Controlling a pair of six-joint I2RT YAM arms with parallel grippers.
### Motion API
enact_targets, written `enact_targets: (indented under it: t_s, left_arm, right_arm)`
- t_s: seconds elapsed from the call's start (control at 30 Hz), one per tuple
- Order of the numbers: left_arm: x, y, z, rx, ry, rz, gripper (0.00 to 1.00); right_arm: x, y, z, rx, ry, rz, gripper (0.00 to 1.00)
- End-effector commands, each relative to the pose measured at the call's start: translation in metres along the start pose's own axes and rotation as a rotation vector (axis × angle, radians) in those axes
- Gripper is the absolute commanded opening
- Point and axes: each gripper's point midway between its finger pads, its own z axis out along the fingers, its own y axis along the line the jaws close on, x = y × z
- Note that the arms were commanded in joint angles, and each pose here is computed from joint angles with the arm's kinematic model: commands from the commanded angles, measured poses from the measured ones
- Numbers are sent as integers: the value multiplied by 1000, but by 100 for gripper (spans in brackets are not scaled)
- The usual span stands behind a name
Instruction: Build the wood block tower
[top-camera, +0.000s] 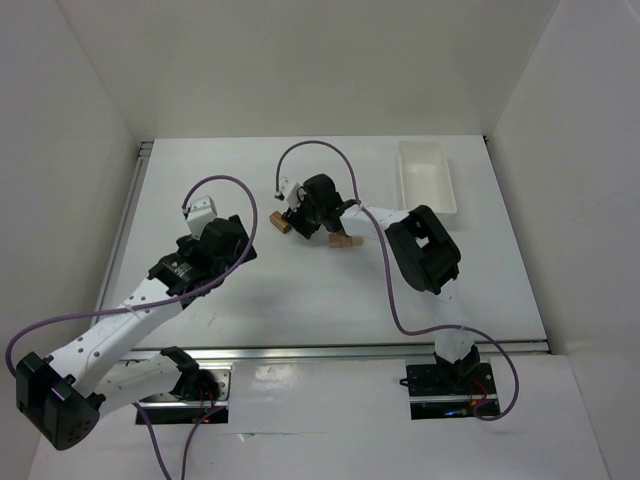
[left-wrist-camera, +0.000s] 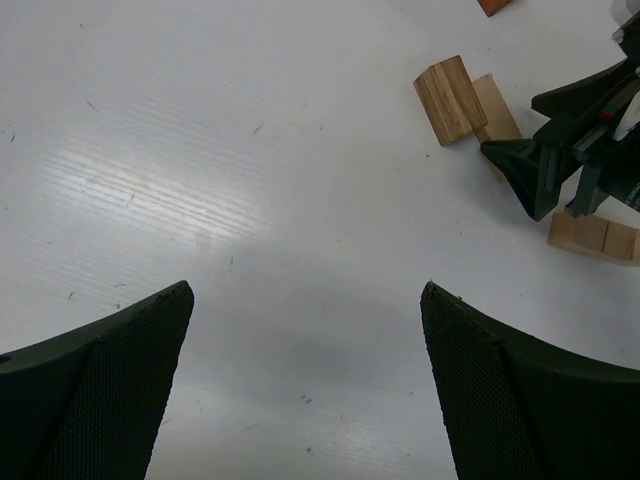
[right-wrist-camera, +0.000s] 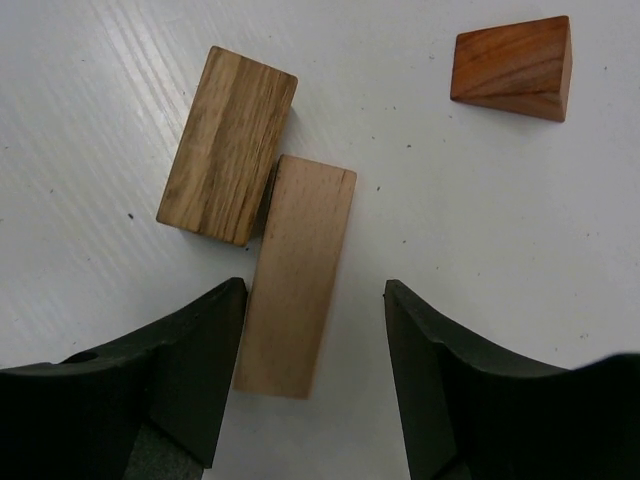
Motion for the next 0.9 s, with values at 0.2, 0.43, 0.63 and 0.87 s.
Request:
enact_targets:
  t_s: [0.2, 0.43, 0.63, 0.87]
  left_arm:
    - [-20, -4, 14, 60, 0, -19, 100]
    - [-29, -4, 20, 65, -11, -10, 100]
    - [-33, -8, 21, 100, -12, 10, 100]
    - [-27, -22, 25, 222, 13, 64, 100]
  right_arm:
    - [-10, 7, 21, -54, -9, 14, 50]
    - [-20, 9, 17, -108, -48, -19, 15]
    - [-51, -28, -15, -73, -146, -117, 6]
    - [-96, -40, -87, -161, -314, -348, 6]
